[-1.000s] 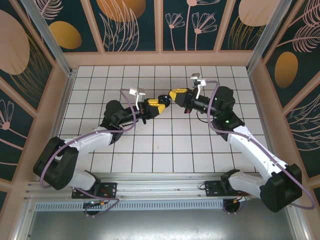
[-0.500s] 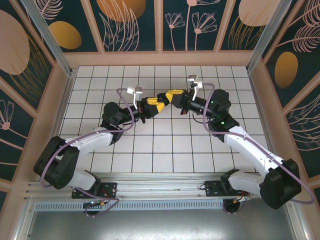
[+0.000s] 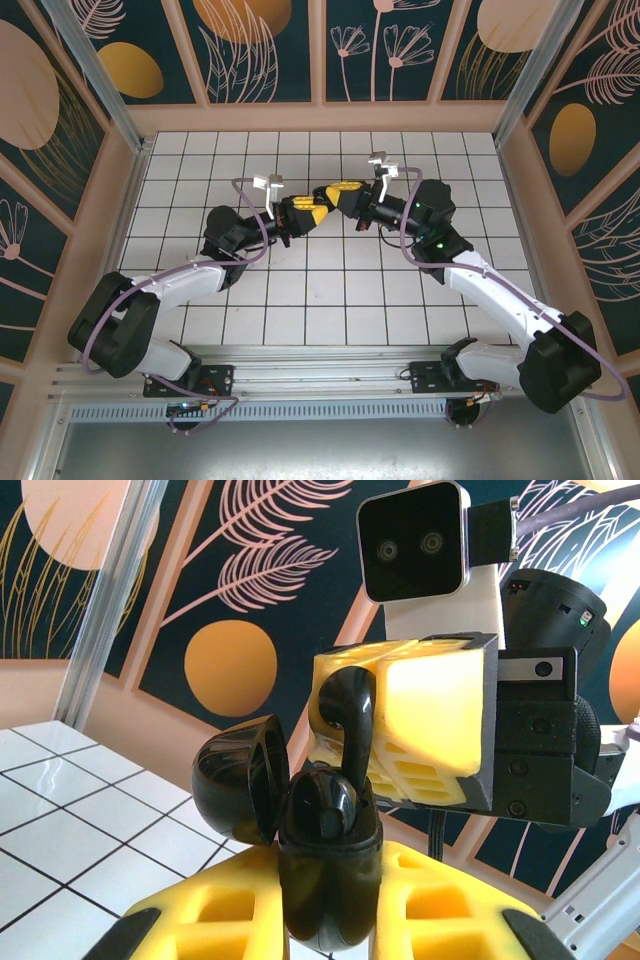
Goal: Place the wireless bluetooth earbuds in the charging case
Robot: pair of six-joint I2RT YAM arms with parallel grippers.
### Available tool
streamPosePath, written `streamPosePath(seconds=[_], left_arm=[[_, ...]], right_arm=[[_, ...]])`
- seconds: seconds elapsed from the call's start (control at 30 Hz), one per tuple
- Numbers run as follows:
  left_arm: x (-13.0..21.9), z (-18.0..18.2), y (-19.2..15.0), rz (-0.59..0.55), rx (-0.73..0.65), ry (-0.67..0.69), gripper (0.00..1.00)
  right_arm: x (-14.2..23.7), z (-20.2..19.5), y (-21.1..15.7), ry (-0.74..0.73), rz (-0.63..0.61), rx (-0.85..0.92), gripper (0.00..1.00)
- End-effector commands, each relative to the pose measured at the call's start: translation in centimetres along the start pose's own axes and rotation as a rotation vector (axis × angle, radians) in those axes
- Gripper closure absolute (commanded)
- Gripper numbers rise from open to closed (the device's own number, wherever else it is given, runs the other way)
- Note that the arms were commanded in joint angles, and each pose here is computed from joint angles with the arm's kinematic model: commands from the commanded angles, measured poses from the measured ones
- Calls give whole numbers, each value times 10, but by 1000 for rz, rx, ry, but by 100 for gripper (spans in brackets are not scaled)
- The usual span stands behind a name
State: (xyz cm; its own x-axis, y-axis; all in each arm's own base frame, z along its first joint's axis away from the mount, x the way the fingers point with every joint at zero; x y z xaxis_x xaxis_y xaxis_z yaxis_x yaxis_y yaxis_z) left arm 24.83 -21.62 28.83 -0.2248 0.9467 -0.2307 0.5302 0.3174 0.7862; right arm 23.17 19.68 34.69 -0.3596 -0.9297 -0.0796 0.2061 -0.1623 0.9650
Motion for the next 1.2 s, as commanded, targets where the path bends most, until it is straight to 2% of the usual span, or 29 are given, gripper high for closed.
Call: streamPosePath(seconds=[0.0, 0.33, 0.53, 1.17], left_arm=[[0, -10, 6, -34, -42, -45, 100], [2, -18, 11, -41, -66, -45, 100], [4, -21, 13, -45, -86, -32, 100], [3, -26, 20, -49, -104, -26, 100]], right_arm=[[-2, 7, 1, 29, 13, 26, 96], [-2, 6, -9, 40, 81, 13, 96], [-1, 4, -11, 17, 110, 30, 92], [4, 6, -12, 3, 109, 70, 85]])
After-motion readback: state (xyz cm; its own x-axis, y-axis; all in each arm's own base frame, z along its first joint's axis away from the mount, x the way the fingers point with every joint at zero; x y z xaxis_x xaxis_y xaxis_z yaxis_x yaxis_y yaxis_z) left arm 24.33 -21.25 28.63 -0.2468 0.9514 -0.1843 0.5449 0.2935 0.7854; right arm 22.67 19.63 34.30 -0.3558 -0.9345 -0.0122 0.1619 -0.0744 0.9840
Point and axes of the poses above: each hand's point on the last joint's axis, 136 mm out from that joint toward the fingers, its own x axis back along the fingers, its own z axis along the line the jaws close on, y = z × x, the point moved 10 cm from there along x, back along the fingers, and after that the axes turned 10 degrees about x, right-handed, at the moved point
